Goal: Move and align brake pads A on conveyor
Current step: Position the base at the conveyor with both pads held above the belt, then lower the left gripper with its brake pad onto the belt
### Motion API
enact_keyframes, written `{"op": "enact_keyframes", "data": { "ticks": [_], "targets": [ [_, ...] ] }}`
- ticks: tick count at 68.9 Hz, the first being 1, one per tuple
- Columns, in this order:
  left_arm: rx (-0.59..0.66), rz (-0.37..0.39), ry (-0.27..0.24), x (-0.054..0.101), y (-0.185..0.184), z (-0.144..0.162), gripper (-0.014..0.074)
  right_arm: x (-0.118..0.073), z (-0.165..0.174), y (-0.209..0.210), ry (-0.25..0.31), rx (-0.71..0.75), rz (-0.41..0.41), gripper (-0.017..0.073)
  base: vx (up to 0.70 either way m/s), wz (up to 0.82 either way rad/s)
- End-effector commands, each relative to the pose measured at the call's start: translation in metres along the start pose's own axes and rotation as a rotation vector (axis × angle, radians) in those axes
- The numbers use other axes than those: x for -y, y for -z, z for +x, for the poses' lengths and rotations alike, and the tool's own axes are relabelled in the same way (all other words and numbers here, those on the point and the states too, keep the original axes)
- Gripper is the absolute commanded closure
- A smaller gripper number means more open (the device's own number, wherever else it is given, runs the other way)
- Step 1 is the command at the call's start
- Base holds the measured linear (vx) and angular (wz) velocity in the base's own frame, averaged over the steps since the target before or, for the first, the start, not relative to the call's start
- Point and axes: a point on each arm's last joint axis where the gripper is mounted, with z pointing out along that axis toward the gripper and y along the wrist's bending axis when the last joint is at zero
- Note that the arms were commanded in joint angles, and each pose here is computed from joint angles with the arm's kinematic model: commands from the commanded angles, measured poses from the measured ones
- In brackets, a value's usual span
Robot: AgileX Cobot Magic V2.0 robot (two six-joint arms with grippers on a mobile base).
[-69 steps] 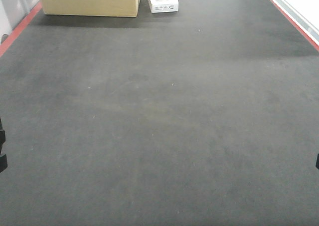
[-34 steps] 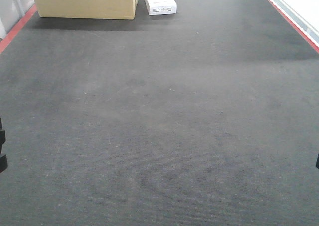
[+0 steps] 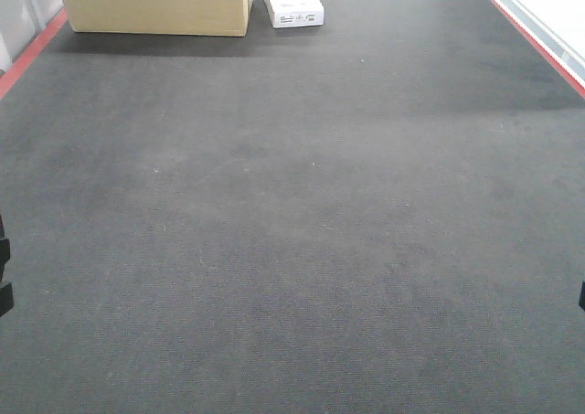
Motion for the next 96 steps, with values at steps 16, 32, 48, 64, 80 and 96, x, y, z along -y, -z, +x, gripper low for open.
{"op": "enact_keyframes", "data": {
  "ticks": [16, 32, 48, 64, 80, 96],
  "targets": [
    [0.124, 0.014, 0.008, 0.002, 0.005, -0.017, 0.0511, 0.0, -0.018, 0.006, 0.012, 0.122, -0.001, 0.0534, 0.0, 0.0],
    [0.167, 0.045, 0.067, 0.005, 0.005, -0.022, 0.0511, 0.0, -0.018, 0.006, 0.012, 0.122, -0.001, 0.0534, 0.0, 0.0],
    [0.088, 0.144, 0.018, 0.028, -0.025, -0.04, 0.0507, 0.0, -0.018, 0.006, 0.012, 0.122, -0.001, 0.0534, 0.0, 0.0],
    [-0.014, 0.224, -0.023, 0.067, -0.089, -0.06, 0.0496, 0.0, -0.018, 0.006, 0.012, 0.122, -0.001, 0.0534, 0.0, 0.0],
    [-0.196, 0.197, 0.036, 0.083, -0.161, -0.065, 0.0489, 0.0, -0.018, 0.006, 0.012, 0.122, -0.001, 0.0534, 0.0, 0.0],
    [-0.404, 0.146, 0.124, 0.089, -0.214, -0.039, 0.0482, 0.0, -0.018, 0.006, 0.012, 0.122, -0.001, 0.0534, 0.0, 0.0]
  ]
}}
